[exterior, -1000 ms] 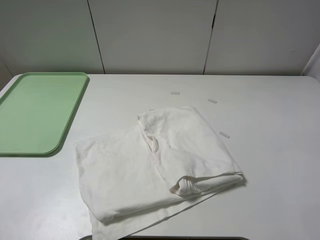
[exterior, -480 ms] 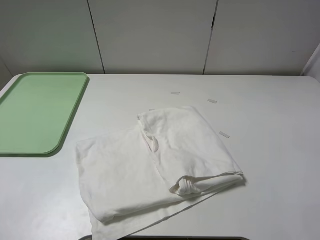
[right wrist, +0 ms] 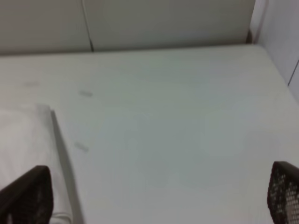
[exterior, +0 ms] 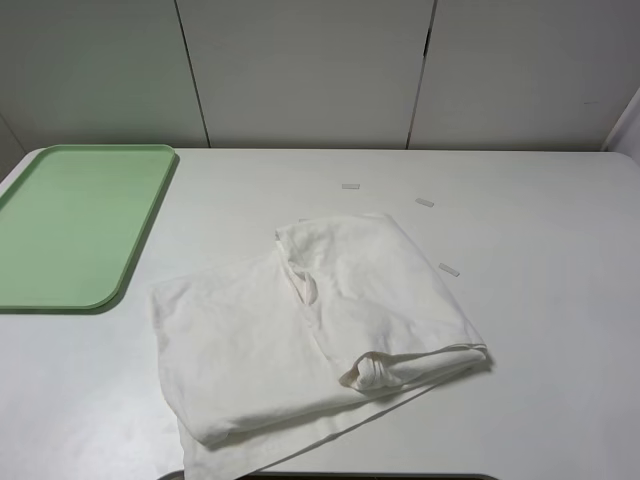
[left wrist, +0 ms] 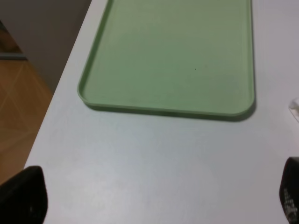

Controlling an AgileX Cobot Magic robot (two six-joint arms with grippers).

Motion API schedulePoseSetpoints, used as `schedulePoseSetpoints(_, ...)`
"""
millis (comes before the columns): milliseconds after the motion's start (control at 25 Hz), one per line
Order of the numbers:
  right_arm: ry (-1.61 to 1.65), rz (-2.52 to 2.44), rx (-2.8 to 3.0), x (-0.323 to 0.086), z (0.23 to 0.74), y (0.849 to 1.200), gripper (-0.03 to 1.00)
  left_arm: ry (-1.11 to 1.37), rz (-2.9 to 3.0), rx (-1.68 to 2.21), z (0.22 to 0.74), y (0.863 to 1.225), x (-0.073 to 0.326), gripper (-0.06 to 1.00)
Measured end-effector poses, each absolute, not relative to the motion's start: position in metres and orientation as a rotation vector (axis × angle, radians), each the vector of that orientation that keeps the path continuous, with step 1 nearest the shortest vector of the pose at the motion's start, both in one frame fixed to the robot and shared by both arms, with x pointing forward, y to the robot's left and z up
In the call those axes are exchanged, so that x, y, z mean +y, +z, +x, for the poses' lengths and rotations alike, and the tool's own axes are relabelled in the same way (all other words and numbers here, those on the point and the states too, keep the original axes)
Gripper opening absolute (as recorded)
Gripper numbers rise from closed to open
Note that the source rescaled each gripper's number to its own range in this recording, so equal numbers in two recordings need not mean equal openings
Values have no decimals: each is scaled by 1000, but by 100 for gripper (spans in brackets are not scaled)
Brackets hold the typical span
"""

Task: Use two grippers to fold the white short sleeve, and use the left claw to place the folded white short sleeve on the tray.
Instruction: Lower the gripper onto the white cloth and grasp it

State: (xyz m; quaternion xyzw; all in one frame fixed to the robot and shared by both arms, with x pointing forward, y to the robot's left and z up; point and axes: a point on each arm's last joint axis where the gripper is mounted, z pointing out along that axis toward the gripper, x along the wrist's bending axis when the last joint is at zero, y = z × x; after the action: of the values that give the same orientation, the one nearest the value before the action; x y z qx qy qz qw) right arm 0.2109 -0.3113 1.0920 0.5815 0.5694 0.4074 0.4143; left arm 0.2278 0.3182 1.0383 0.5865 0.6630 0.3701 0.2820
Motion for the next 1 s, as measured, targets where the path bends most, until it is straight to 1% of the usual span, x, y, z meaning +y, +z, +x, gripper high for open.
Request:
schedulePoseSetpoints(120, 1000, 1482, 1454, -311, 215, 1084, 100, 991, 1571, 1776, 228, 1038, 318, 100)
schedulePoseSetpoints(240, 971, 1502, 1504, -308, 232, 1060, 100, 994, 1571, 1776, 228, 1038, 318, 100)
schedulePoseSetpoints(320, 962, 1505, 1516, -308, 234, 1056, 100, 992, 1572, 1778, 228, 1038, 318, 100)
schedulePoseSetpoints(640, 949, 1521, 1499, -306, 234, 1056, 100, 991, 1572, 1778, 228, 1038, 318, 100)
schedulePoseSetpoints(1000, 1003, 1537, 1513, -301, 234, 1055, 100, 991, 1572, 1778, 228, 1038, 318, 100)
